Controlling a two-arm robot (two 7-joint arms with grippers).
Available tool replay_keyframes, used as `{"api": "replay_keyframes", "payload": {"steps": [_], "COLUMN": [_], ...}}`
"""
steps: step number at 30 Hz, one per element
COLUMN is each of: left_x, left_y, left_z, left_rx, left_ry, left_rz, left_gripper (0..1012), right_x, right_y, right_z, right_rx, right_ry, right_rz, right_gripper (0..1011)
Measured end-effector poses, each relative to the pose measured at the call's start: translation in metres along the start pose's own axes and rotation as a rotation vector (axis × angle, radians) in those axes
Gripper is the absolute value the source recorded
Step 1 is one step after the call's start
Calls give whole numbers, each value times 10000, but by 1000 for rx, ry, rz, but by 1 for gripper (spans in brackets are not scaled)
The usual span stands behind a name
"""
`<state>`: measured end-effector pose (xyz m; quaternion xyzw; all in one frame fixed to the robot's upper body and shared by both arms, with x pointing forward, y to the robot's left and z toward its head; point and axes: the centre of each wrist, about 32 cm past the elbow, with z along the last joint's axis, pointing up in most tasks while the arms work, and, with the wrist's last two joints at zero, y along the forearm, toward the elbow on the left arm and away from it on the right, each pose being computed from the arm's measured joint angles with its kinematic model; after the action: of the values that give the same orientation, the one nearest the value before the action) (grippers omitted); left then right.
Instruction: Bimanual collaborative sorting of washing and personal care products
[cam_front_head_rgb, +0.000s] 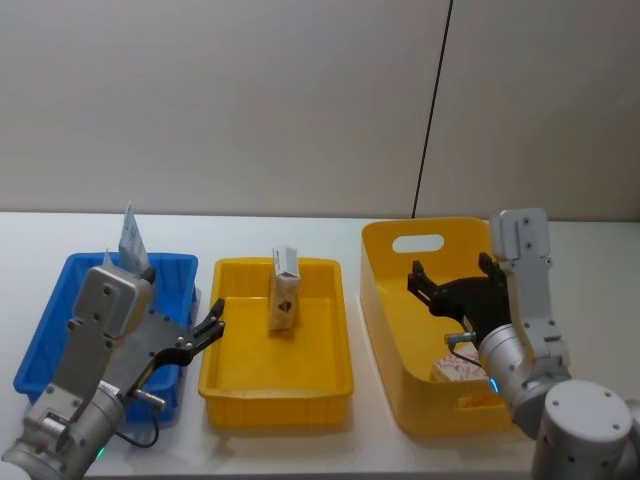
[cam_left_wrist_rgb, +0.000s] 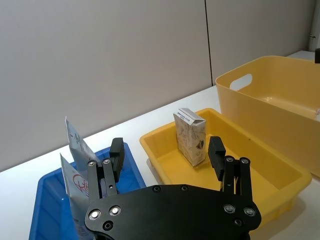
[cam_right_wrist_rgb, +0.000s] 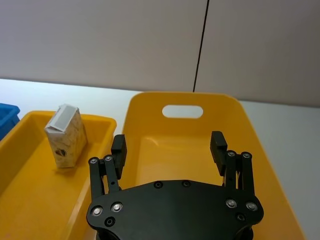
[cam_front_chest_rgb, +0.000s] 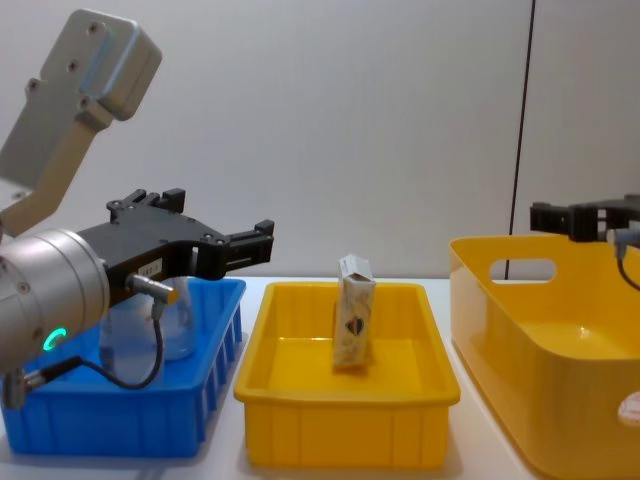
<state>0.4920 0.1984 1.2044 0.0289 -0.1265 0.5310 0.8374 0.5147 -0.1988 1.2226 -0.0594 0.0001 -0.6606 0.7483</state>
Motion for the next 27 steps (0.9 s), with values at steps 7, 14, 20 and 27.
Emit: {"api": "replay_keyframes", "payload": {"steps": [7, 14, 20, 27], "left_x": [0, 0, 4, 12], "left_y": [0, -1, -7, -30], "left_z": [0, 0, 6, 21], "left_rx": [0, 1, 10, 24], "left_ry": [0, 1, 4, 10], "left_rz": [0, 1, 11, 45], "left_gripper": [1001, 1001, 1001, 1001], "right_x": [-14, -21, -24, -27], "right_y": [-49, -77, -93, -102], "right_z": [-12, -16, -19, -20], "right_rx": [39, 61, 74, 81], "right_ry": [-39, -61, -74, -81], "right_rz": [12, 20, 24, 26], "right_gripper": [1004, 1004, 1004, 1004]}}
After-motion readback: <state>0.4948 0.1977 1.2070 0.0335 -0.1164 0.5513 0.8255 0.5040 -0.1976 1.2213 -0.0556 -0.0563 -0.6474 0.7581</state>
